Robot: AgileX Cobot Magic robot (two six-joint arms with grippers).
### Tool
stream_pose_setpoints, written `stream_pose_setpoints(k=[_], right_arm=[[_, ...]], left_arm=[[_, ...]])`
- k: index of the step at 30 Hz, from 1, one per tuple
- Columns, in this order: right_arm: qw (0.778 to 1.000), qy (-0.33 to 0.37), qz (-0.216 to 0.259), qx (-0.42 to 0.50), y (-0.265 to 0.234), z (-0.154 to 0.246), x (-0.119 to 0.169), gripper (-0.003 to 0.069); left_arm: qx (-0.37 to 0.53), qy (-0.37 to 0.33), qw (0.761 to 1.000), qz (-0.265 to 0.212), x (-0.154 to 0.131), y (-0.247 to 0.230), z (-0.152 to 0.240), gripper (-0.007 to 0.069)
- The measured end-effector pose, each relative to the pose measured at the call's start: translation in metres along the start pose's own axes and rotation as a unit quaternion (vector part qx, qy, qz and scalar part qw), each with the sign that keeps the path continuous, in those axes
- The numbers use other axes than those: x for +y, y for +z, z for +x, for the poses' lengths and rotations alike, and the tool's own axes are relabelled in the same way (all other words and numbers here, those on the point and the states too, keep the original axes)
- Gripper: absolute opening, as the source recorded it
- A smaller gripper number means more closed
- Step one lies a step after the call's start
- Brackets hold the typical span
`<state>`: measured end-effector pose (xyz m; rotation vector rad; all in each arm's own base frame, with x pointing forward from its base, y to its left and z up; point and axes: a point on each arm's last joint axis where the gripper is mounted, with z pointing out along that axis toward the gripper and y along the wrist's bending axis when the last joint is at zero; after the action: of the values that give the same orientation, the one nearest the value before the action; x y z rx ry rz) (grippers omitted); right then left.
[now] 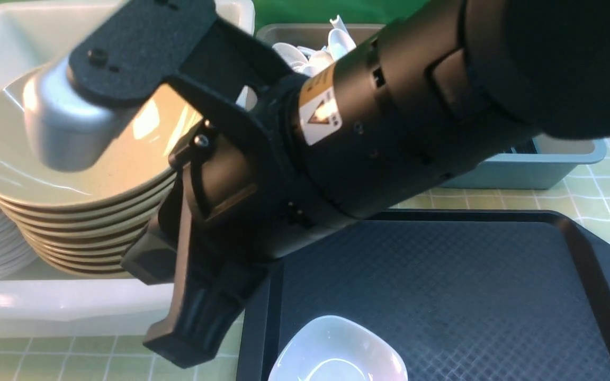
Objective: On green table put chopsticks spoon bowls plates into blue grey white boxes.
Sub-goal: 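Place the white bowl into the white bin with the other dishes with the left gripper, then grasp the small white bowl on the black tray by its rim with the left gripper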
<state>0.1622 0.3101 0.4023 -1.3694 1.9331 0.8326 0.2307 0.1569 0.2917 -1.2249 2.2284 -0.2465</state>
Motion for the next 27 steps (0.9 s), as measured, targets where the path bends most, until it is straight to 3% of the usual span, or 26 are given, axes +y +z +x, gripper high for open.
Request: stream_pose_setpoints(k=[2, 4, 8, 12, 15, 16, 19, 22, 27], right_arm=[[1.000, 0.020, 0.002, 0.003, 0.001, 0.001, -0.002, 0.0047], [0.999, 0.039, 0.004, 0.003, 0.000, 0.001, -0.005, 0.0047], [0.995, 0.090, 0.034, -0.002, -0.013, 0.003, -0.032, 0.0057], [0.991, 0.115, 0.060, 0.002, -0.034, 0.012, -0.051, 0.0064], [0.988, 0.132, 0.080, 0.005, -0.052, 0.029, -0.058, 0.0068], [0.986, 0.138, 0.092, -0.001, -0.064, 0.038, -0.058, 0.0069], [0.984, 0.137, 0.111, -0.012, -0.083, 0.064, -0.051, 0.0076], [0.987, 0.110, 0.115, -0.014, -0.098, 0.086, -0.037, 0.0080], [0.990, 0.080, 0.112, -0.017, -0.117, 0.099, -0.020, 0.0088]], left_arm=[[-0.001, 0.010, 1.000, -0.012, 0.001, -0.001, -0.001, 0.0373], [0.000, 0.012, 1.000, -0.019, 0.002, -0.003, -0.002, 0.0424], [0.009, 0.016, 0.999, -0.038, -0.001, -0.016, -0.006, 0.0618], [-0.015, 0.041, 0.999, -0.022, -0.016, -0.050, -0.006, 0.0663], [-0.041, 0.109, 0.993, 0.028, -0.041, -0.080, 0.011, 0.0663], [-0.041, 0.165, 0.983, 0.072, -0.060, -0.092, 0.028, 0.0663], [-0.023, 0.322, 0.929, 0.182, -0.097, -0.118, 0.077, 0.0662], [0.037, 0.473, 0.835, 0.279, -0.117, -0.132, 0.135, 0.0643], [0.162, 0.574, 0.726, 0.341, -0.137, -0.121, 0.195, 0.0569]])
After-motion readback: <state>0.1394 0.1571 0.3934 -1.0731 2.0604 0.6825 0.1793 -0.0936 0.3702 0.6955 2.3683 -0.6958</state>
